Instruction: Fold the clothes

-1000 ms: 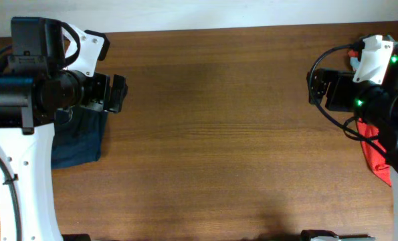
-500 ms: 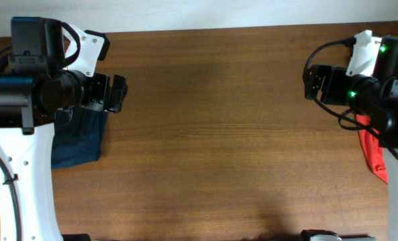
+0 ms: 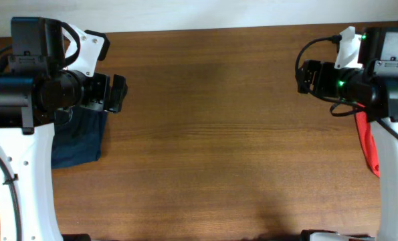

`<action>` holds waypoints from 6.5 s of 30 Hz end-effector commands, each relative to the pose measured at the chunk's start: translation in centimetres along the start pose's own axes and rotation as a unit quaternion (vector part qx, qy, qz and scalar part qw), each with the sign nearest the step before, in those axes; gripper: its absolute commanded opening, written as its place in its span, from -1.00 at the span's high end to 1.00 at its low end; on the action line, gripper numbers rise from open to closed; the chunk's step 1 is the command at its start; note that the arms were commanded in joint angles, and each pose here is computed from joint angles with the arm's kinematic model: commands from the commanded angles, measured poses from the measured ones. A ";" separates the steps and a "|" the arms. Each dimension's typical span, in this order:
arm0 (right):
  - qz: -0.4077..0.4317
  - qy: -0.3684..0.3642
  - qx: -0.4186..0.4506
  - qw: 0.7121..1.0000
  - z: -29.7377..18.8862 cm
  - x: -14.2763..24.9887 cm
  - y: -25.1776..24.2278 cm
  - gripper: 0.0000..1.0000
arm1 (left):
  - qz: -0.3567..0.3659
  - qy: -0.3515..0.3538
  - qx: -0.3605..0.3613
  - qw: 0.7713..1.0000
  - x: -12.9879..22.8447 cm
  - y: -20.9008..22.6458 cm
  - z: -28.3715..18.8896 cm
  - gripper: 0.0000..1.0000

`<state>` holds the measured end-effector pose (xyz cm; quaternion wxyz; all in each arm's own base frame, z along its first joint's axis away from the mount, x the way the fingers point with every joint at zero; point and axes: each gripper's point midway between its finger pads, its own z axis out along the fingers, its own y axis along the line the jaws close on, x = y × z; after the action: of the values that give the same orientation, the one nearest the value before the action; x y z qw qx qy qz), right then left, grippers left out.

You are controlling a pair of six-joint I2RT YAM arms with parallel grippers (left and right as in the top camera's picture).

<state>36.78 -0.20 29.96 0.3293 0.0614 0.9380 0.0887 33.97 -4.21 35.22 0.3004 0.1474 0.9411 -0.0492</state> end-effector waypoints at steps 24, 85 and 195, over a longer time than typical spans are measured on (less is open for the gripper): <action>0.003 0.016 0.009 1.000 1.5 0.0 -0.6 -0.97 | 0.006 0.001 -0.001 1.000 0.0 0.0 0.1 -0.99; 0.001 0.011 0.007 1.000 1.5 -0.3 -0.5 -0.97 | 0.006 0.001 -0.001 1.000 0.0 0.0 0.1 -0.99; -0.171 -0.259 -0.053 0.949 4.7 22.8 -0.9 -0.97 | 0.019 -0.233 -0.084 0.969 14.6 -1.5 3.1 -0.99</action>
<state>22.07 3.20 12.53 0.5749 -0.0895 0.8112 0.0588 24.62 -2.27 27.51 0.5262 0.1303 0.8400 0.0209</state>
